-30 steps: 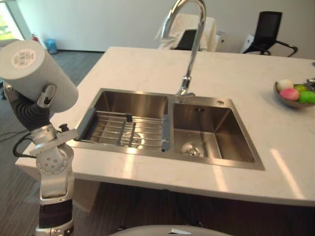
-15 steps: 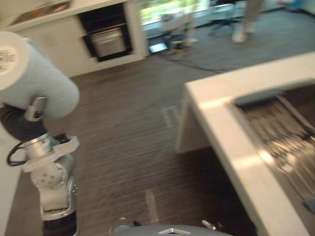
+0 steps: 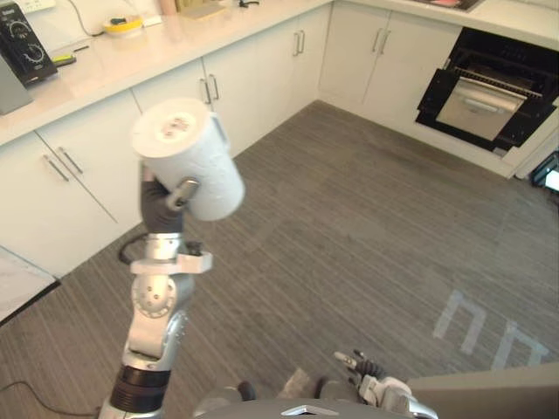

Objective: Walk over to the sink, pick up the cup, carry it to the dishwasher, place the cup inside the dishwasher, then close the dishwasher door

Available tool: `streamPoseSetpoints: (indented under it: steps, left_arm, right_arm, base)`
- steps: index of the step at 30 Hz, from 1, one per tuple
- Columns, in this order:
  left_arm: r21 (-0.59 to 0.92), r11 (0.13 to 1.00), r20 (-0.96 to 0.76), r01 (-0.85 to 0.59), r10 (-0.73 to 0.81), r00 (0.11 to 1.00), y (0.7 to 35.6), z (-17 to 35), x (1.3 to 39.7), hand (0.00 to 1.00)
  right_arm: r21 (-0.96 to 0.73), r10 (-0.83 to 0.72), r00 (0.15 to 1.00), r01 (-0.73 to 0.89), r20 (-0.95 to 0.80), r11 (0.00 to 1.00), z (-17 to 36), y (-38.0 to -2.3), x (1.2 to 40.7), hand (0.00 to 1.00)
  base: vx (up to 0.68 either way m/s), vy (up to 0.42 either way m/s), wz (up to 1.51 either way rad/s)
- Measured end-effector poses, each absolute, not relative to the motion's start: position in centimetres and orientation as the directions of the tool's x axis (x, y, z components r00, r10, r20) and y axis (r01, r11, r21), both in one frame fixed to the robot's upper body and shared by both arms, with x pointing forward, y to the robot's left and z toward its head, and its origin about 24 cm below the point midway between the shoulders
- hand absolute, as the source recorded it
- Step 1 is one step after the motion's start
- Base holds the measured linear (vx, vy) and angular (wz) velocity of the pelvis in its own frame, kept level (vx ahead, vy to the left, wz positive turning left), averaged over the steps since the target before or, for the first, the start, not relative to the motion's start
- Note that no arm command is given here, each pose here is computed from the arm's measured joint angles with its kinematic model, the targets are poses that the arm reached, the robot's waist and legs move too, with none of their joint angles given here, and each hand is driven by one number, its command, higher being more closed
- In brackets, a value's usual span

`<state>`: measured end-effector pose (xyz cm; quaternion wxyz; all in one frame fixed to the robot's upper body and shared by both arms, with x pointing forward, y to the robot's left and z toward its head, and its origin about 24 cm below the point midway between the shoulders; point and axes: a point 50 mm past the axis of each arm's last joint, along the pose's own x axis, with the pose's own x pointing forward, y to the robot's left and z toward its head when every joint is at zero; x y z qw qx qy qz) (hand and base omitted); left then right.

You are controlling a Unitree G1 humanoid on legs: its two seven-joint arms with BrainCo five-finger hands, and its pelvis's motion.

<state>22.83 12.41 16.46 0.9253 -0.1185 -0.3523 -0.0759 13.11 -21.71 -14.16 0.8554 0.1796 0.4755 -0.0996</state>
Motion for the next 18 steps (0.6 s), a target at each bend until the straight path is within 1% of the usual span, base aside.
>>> streamPoseSetpoints:
  steps: [1, 2, 4, 5, 6, 7, 9, 12, 13, 14, 17, 18]
  left_arm:
    - [-0.162, 0.954, 0.668, 0.253, -0.083, 0.739, 11.8, 16.4, 22.8, 1.00]
    - [-0.148, 0.939, 0.667, 0.311, -0.137, 0.732, 10.7, 16.3, 22.5, 1.00]
    - [-0.123, 0.917, 0.671, 0.380, -0.205, 0.712, 9.5, 16.3, 22.1, 1.00]
    - [-0.094, 0.903, 0.681, 0.419, -0.249, 0.689, 9.1, 16.5, 21.7, 1.00]
    - [-0.088, 0.895, 0.680, 0.437, -0.266, 0.683, 8.9, 16.4, 21.3, 1.00]
    - [-0.113, 0.876, 0.656, 0.468, -0.287, 0.697, 8.2, 15.6, 20.8, 1.00]
    - [-0.122, 0.856, 0.647, 0.502, -0.315, 0.695, 7.5, 15.4, 20.5, 1.00]
    - [-0.155, 0.842, 0.666, 0.517, -0.297, 0.684, 7.2, 16.0, 19.9, 1.00]
    - [-0.169, 0.841, 0.684, 0.514, -0.276, 0.675, 7.4, 16.5, 19.4, 1.00]
    - [-0.170, 0.842, 0.691, 0.513, -0.269, 0.671, 7.5, 16.7, 19.2, 1.00]
    - [-0.211, 0.844, 0.679, 0.493, -0.237, 0.695, 7.9, 16.5, 18.6, 1.00]
    - [-0.237, 0.841, 0.649, 0.485, -0.234, 0.723, 7.8, 16.0, 18.7, 1.00]
  right_arm:
    - [0.217, 0.004, 0.536, 0.335, -0.844, 0.917, -14.0, -21.6, 13.3, 0.00]
    - [0.221, 0.016, 0.538, 0.319, -0.843, 0.922, -14.0, -21.4, 13.4, 0.00]
    - [0.232, 0.050, 0.520, 0.291, -0.853, 0.928, -14.3, -20.5, 13.0, 0.00]
    - [0.252, 0.080, 0.513, 0.275, -0.854, 0.928, -14.4, -19.6, 12.4, 0.00]
    - [0.249, 0.077, 0.514, 0.275, -0.854, 0.929, -14.4, -19.6, 12.3, 0.00]
    - [0.234, 0.066, 0.515, 0.268, -0.854, 0.935, -14.3, -20.6, 12.2, 0.00]
    - [0.222, 0.058, 0.523, 0.257, -0.851, 0.940, -14.1, -21.3, 12.3, 0.00]
    - [0.205, 0.065, 0.534, 0.208, -0.843, 0.956, -13.6, -21.4, 13.0, 0.00]
    - [0.219, 0.086, 0.560, 0.175, -0.824, 0.960, -13.2, -21.0, 13.9, 0.00]
    - [0.225, 0.095, 0.569, 0.162, -0.817, 0.961, -13.0, -20.7, 14.1, 0.00]
    - [0.274, 0.175, 0.555, 0.100, -0.813, 0.957, -12.9, -18.3, 14.2, 0.00]
    - [0.287, 0.196, 0.544, 0.087, -0.816, 0.954, -12.9, -17.7, 14.2, 0.00]
  base:
    - [0.15, -0.229, 0.31]
    - [0.16, -0.279, 0.34]
    - [0.21, -0.341, 0.54]
    - [0.31, -0.454, 0.56]
    - [0.36, -0.548, 0.65]
    - [0.28, -0.442, 0.43]
    - [0.23, -0.264, 0.40]
    - [0.20, -0.118, -0.10]
    - [0.17, -0.137, -0.47]
    - [0.24, -0.195, -0.52]
    - [0.28, -0.180, -0.27]
    - [0.38, -0.237, -0.05]
